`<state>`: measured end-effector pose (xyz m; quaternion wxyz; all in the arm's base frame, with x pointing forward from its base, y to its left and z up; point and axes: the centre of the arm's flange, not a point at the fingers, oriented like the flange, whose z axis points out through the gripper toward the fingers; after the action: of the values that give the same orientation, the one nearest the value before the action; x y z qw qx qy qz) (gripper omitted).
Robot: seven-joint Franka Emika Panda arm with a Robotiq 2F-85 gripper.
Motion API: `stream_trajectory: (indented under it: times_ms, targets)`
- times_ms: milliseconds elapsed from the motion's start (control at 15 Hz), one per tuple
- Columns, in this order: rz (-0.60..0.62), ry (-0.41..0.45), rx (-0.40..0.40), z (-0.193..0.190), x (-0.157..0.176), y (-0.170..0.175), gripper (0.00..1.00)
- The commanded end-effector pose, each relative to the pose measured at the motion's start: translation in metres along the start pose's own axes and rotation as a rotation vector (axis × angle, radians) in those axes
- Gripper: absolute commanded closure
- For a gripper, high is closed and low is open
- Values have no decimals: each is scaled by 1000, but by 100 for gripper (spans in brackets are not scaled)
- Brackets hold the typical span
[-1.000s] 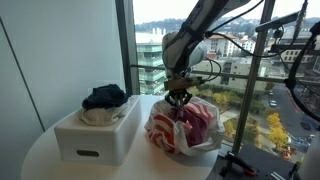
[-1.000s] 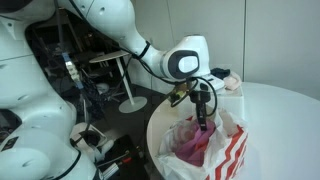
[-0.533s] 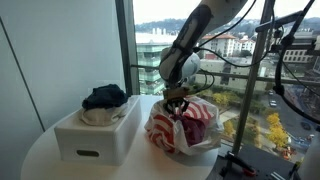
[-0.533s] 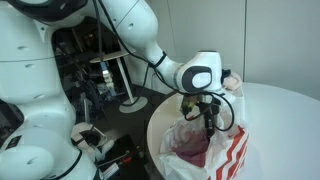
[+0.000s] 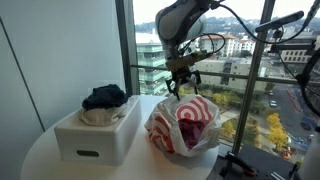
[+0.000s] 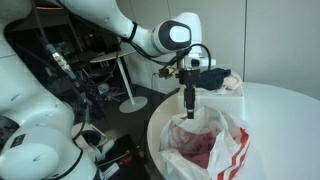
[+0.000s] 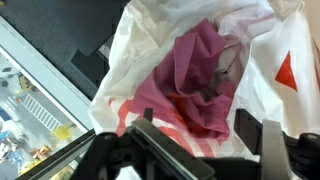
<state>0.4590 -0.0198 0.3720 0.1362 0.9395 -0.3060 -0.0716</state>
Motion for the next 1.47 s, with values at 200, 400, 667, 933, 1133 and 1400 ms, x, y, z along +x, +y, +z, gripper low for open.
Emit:
stream_trajectory:
  times_ms: [200,400,667,933,1133,1400]
  targets:
    - [-202,325,20,-148,-89,-54,0]
    - [-343,462,72,-207,-120,-112,0]
    - [-512,596,213,-255,-118,-180,0]
    - [-625,639,339,-256,-68,-229,0]
    - [-608,596,349,-231,-18,-244,0]
    - [-591,519,361,-189,32,-251,0]
